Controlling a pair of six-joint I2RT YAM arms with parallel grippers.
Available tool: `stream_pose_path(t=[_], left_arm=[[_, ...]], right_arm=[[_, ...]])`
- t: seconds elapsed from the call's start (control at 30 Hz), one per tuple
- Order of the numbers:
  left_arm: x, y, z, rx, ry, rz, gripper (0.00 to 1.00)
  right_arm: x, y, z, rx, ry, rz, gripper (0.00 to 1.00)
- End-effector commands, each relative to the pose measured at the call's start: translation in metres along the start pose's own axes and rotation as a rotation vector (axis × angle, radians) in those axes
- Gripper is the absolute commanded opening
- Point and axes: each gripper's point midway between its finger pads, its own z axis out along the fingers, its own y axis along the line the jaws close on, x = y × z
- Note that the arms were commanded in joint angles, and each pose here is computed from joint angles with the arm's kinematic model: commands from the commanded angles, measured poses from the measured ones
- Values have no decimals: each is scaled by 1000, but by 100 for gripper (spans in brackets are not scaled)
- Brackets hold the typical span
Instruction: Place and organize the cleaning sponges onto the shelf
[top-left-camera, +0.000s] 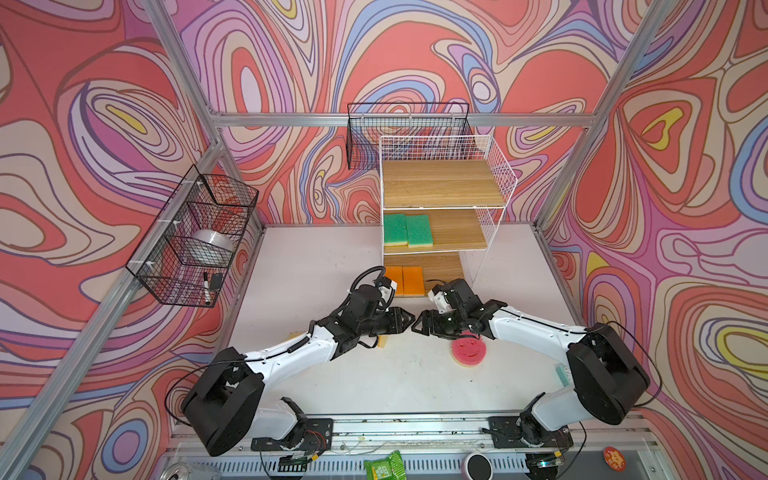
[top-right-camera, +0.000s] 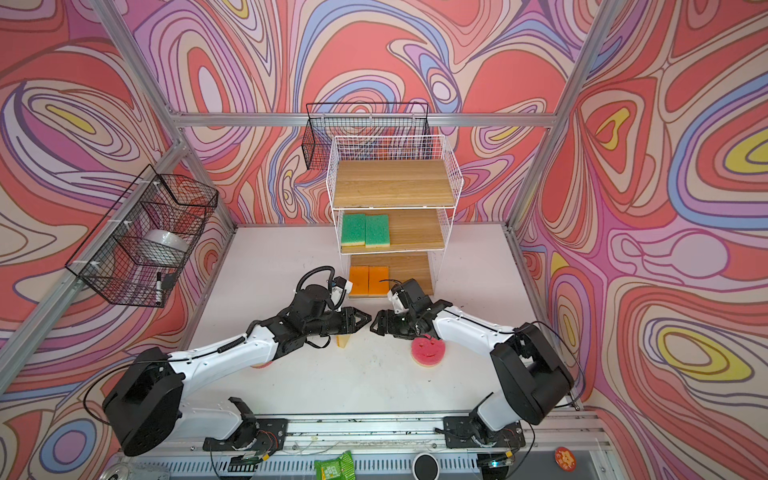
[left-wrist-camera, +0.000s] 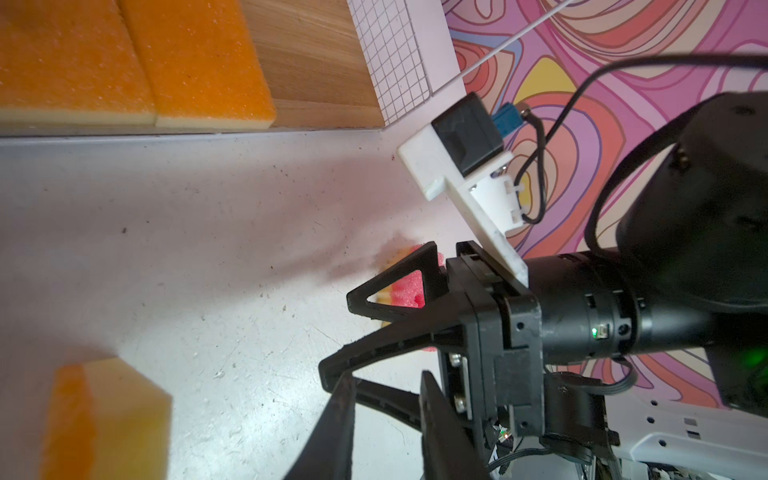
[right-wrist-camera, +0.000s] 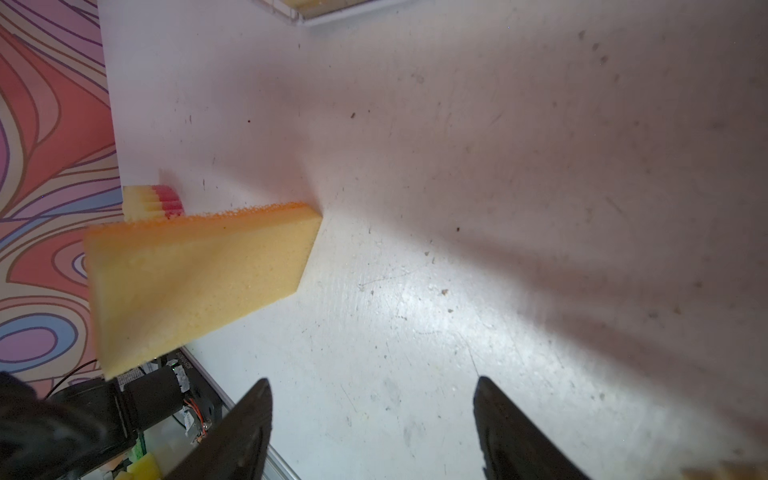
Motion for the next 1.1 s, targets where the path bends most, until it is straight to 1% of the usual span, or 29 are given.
stream_pose_path(t=[0.0, 0.1, 0.23, 0.27, 0.37, 0.5, 0.6, 0.7, 0.77, 0.87, 0.97, 1.07], left_arm=[[-20, -12, -26, -46, -75, 66, 30], [-24, -14, -54, -97, -111, 117, 32], [-24, -8, -84, -163, -131, 133, 33], [-17, 3, -89, -208, -105, 117, 33], [-7, 28, -94, -272, -57, 79, 33], [4, 60, -85, -293, -14, -3, 33], [11, 78, -72, -321, 16, -28, 33], [16, 87, -58, -327, 52, -43, 31], [11, 83, -52, -295, 31, -42, 31], [8, 77, -46, -283, 22, -32, 32], [15, 71, -35, -289, 56, 0, 31], [20, 71, -26, -287, 70, -4, 31]], right_arm=[[5, -9, -6, 35, -1, -12, 79], [6, -10, -6, 39, -3, -19, 81], [6, -10, -7, 34, -8, -31, 86], [5, -9, -8, 33, -12, -34, 86], [3, -7, -11, 30, -23, -41, 87], [3, -7, -14, 42, -26, -49, 87], [4, -8, -15, 42, -28, -46, 87], [4, -8, -17, 47, -30, -46, 87], [5, -9, -19, 52, -34, -47, 87], [4, -11, -21, 63, -41, -47, 87], [1, -13, -25, 70, -50, -37, 87], [-5, -15, -32, 91, -73, -44, 87]])
